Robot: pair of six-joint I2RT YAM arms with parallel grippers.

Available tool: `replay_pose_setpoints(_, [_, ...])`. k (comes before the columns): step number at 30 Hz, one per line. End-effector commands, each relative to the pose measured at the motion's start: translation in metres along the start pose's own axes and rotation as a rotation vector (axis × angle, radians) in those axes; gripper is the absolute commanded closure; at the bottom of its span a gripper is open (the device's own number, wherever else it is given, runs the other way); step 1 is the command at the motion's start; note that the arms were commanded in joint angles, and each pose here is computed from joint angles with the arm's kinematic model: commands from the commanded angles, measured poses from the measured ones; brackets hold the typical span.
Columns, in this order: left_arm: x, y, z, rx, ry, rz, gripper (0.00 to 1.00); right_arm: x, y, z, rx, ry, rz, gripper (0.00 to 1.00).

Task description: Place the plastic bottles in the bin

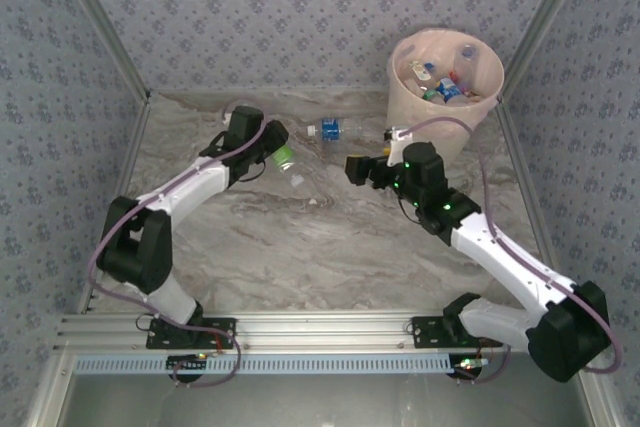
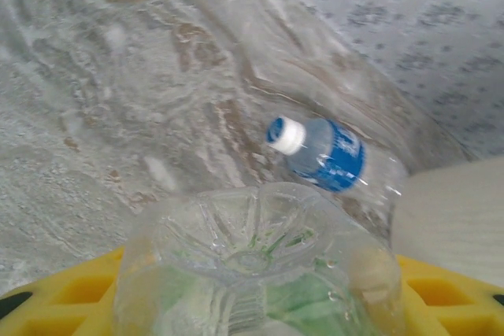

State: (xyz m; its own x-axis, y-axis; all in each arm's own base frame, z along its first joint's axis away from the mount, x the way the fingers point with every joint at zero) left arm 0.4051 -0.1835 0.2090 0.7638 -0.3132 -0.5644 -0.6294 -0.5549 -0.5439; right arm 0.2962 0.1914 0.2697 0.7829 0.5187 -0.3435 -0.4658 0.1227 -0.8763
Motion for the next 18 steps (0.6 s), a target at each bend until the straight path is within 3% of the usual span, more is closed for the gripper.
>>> replay_pose_setpoints(1, [-0.031,-0.003,-0.030,0.114,0.133,-0.005,0.46,0.009,-0.017,0.026,-0.018,-0.102,-0.047,0.00])
replay_pose_setpoints(12, [-0.080,-0.001,-0.075,0.196,0.303,-0.059,0.45,0.035,-0.015,0.097,-0.015,-0.450,-0.011,0.00])
replay_pose_setpoints(18, [-0.089,0.012,-0.096,0.219,0.403,-0.028,0.45,0.055,-0.011,0.099,0.044,-0.401,0.015,0.00])
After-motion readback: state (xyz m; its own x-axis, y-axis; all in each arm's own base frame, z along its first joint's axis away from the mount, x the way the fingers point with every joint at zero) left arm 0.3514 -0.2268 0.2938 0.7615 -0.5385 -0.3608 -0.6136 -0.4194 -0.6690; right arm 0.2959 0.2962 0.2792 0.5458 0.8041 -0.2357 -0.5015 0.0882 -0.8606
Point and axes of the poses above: each hand's point on the last joint's axis, 136 mm out from that joint toward the fingers, its own x axis out along the fingers, its own z axis along the line the jaws close on, y = z × x, the point moved 4 cm from there along -x, back along the fingers, and after that the axes turned 1 degree about x, right-handed, at the moved point
